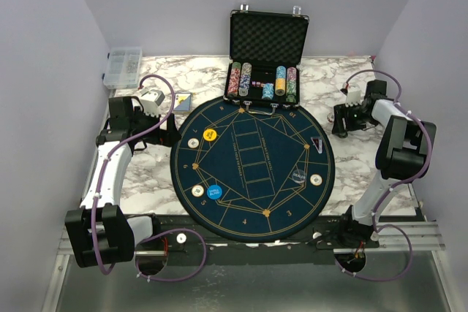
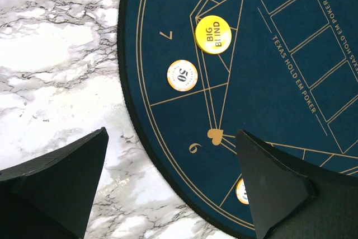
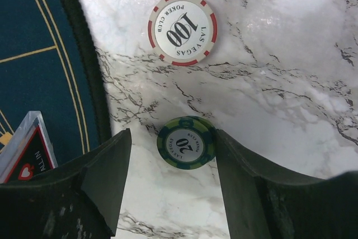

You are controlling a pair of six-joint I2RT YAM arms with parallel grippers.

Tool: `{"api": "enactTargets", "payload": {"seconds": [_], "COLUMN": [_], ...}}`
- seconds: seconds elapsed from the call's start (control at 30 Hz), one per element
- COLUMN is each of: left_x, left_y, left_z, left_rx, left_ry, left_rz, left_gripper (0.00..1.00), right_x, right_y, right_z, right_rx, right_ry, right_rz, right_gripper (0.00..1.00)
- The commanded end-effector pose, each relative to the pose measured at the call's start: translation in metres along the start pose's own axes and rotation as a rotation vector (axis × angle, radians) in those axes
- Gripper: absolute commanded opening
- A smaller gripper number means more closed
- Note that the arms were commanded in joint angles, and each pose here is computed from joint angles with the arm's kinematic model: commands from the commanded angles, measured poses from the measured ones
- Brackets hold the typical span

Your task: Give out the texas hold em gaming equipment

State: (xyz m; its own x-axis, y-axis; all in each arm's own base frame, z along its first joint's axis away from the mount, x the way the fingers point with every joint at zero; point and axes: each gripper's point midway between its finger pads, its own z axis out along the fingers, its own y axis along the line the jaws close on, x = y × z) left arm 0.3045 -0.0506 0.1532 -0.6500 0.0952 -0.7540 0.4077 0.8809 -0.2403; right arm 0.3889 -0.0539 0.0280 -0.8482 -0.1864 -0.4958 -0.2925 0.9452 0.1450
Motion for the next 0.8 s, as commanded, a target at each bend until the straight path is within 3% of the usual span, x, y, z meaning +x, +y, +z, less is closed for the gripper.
{"api": "enactTargets", "payload": {"seconds": [0.0,0.27,0.5,0.77], "left_x": [-0.008,-0.009,-0.010,-0.010], "left_y": [-0.002,-0.002,-0.001,-0.002], "left_z": [-0.003,-0.003,-0.003,-0.004], "left_rx": [0.002,0.003,-0.002,-0.002], "left_ry": [-0.013,-0.013,-0.013,-0.014], "left_rz": [0.022,0.021,0.020,0.020], "left_gripper": [0.98,0.98,0.98,0.98], "right_x": [0.000,0.009,0.020,0.004], "right_y": [-0.010,-0.018,-0.021,-0.009], "right_z": [-0.003,0.003,0.006,-0.006], "right_rx": [0.061,0.098,0.108,0.059], "right_ry": [0.011,0.047,0.083,0.037], "right_rz": [-0.007,-0.006,-0.021,-0.020], "right_gripper": [0.64,0.63,0.43,0.24]}}
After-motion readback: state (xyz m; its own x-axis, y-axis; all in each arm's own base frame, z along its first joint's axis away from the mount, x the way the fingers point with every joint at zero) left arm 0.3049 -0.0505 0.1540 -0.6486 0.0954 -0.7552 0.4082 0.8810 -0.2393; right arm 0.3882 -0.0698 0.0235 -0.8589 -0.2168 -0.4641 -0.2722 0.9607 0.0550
